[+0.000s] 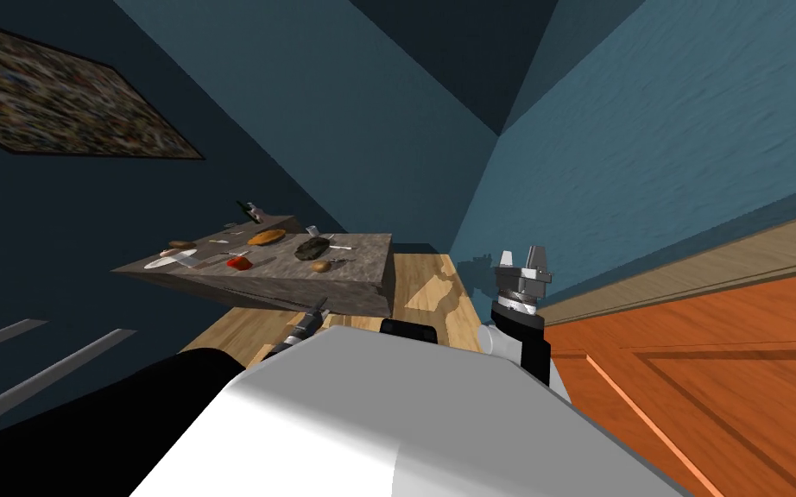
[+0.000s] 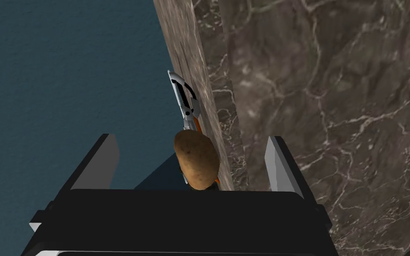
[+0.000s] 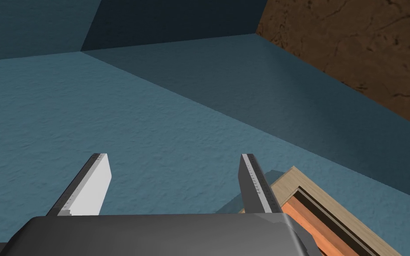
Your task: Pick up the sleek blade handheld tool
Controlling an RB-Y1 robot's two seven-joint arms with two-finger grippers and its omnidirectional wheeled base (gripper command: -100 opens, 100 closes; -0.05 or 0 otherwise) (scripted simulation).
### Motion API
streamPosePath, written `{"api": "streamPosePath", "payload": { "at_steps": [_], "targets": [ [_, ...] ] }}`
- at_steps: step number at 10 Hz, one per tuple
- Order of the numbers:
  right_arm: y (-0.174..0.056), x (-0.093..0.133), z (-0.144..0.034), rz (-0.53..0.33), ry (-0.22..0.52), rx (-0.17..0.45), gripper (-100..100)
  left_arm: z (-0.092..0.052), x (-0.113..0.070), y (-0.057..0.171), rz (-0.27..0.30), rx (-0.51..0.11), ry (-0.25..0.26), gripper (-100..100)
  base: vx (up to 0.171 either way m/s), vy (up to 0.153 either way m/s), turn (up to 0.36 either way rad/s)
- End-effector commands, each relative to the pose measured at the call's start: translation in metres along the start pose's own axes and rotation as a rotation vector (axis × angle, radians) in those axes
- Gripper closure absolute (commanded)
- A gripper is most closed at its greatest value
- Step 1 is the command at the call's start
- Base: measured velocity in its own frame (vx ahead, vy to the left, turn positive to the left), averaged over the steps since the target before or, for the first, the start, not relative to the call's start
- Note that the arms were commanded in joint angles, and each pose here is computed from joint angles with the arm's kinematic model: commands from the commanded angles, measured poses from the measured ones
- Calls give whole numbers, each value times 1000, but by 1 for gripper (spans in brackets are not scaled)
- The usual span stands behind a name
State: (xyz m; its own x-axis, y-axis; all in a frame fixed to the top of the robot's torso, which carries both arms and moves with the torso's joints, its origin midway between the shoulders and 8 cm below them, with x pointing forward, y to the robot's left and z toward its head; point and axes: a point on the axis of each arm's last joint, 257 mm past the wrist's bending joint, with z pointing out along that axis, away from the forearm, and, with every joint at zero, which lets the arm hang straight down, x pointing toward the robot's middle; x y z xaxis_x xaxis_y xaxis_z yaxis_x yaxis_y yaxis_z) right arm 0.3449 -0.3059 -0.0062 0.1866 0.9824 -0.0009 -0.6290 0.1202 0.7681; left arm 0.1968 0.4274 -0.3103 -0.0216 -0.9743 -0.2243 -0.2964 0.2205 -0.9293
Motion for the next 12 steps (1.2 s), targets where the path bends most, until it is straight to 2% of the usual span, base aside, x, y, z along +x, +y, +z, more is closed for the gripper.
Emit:
{"api": "streamPosePath", "payload": {
  "at_steps": [1,3,4,5,6,7,9,10,11,12],
  "targets": [
    [0,0,0,0,0,0,0,-15,-7,20,4,-63,3,-100,77,-123,-2],
    [0,0,0,0,0,0,0,-51,-39,62,-8,-216,-24,-100,94,-134,-38],
    [0,0,0,0,0,0,0,-50,-41,61,8,-219,-10,-100,106,-123,-13],
    [0,0,0,0,0,0,0,-67,-59,78,6,-291,-23,-100,80,-102,39],
    [0,0,0,0,0,0,0,-67,-59,77,11,-292,-19,-100,24,-39,105],
    [0,0,0,0,0,0,0,-84,-78,91,9,-359,-34,-100,30,-38,111],
    [0,0,0,0,0,0,0,-83,-78,90,13,-359,-31,-100,21,-50,-24],
    [0,0,0,0,0,0,0,-99,-97,101,15,-423,-43,-100,61,-82,-53],
    [0,0,0,0,0,0,0,-99,-97,101,15,-423,-43,-100,167,-90,-150],
    [0,0,0,0,0,0,0,-113,-115,109,16,-481,-58,-100,238,-76,-112]
  ]
}}
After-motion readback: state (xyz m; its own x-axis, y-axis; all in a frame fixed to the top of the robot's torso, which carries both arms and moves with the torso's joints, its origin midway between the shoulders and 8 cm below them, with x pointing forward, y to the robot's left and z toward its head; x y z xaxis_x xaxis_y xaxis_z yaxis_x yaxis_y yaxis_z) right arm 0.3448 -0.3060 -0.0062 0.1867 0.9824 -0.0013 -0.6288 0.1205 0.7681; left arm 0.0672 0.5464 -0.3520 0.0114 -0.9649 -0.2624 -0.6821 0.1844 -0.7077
